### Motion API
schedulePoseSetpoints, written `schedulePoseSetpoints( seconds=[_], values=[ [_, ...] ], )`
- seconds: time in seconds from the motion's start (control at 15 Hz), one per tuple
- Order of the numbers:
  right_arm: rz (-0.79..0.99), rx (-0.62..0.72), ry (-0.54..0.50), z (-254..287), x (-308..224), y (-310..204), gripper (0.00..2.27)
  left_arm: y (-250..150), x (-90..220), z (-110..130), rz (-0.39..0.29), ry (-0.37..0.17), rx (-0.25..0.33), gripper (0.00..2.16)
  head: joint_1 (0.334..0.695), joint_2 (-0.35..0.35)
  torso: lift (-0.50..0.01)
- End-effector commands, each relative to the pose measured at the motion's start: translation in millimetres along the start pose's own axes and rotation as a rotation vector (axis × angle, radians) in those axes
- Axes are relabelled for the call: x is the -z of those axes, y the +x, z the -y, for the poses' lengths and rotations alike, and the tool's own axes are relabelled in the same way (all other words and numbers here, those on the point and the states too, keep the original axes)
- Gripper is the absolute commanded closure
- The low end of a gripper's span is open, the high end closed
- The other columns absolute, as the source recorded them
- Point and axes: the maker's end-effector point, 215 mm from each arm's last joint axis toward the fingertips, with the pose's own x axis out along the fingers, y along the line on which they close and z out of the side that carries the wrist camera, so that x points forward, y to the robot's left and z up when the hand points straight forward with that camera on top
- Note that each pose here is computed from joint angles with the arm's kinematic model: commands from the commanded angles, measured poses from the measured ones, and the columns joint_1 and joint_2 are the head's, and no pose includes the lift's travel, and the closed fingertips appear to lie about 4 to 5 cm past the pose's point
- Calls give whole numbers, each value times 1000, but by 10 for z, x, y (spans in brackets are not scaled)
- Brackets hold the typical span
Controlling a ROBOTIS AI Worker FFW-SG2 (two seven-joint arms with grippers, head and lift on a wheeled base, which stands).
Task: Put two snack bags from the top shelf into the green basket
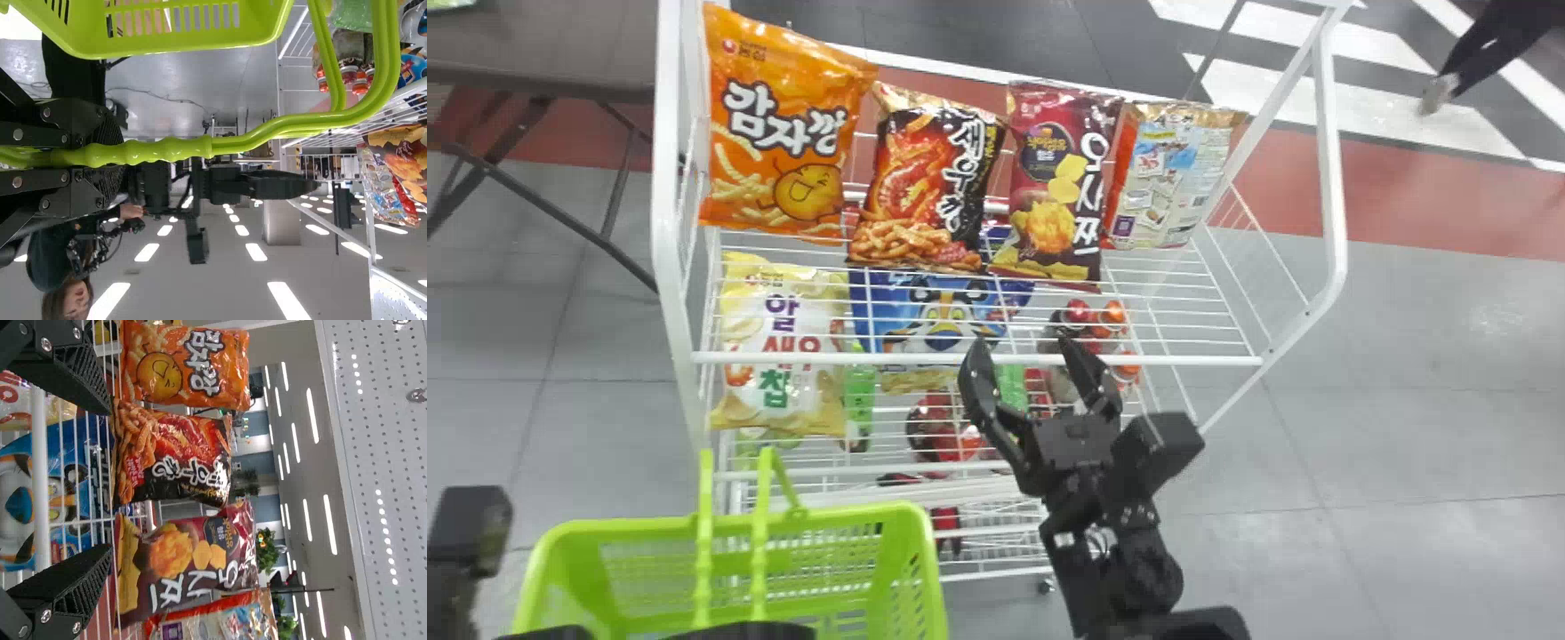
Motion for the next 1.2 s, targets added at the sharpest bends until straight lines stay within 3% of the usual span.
schedulePoseSetpoints(
  seconds=[0.0, 0.47, 1.13],
  values=[
    [-1, -30, 2, -218, -76, 341, 93, 15, 27, 8, -9, -3, 0, 2145, 695, -262, -1],
    [-42, -29, -16, -477, -161, 1275, 93, 4, 20, -2, -12, -1, -6, 2145, 695, -155, -1],
    [-145, -4, -67, -267, -132, 2094, 97, 112, -93, 33, -54, 28, -10, 2145, 695, -139, -1]
  ],
)
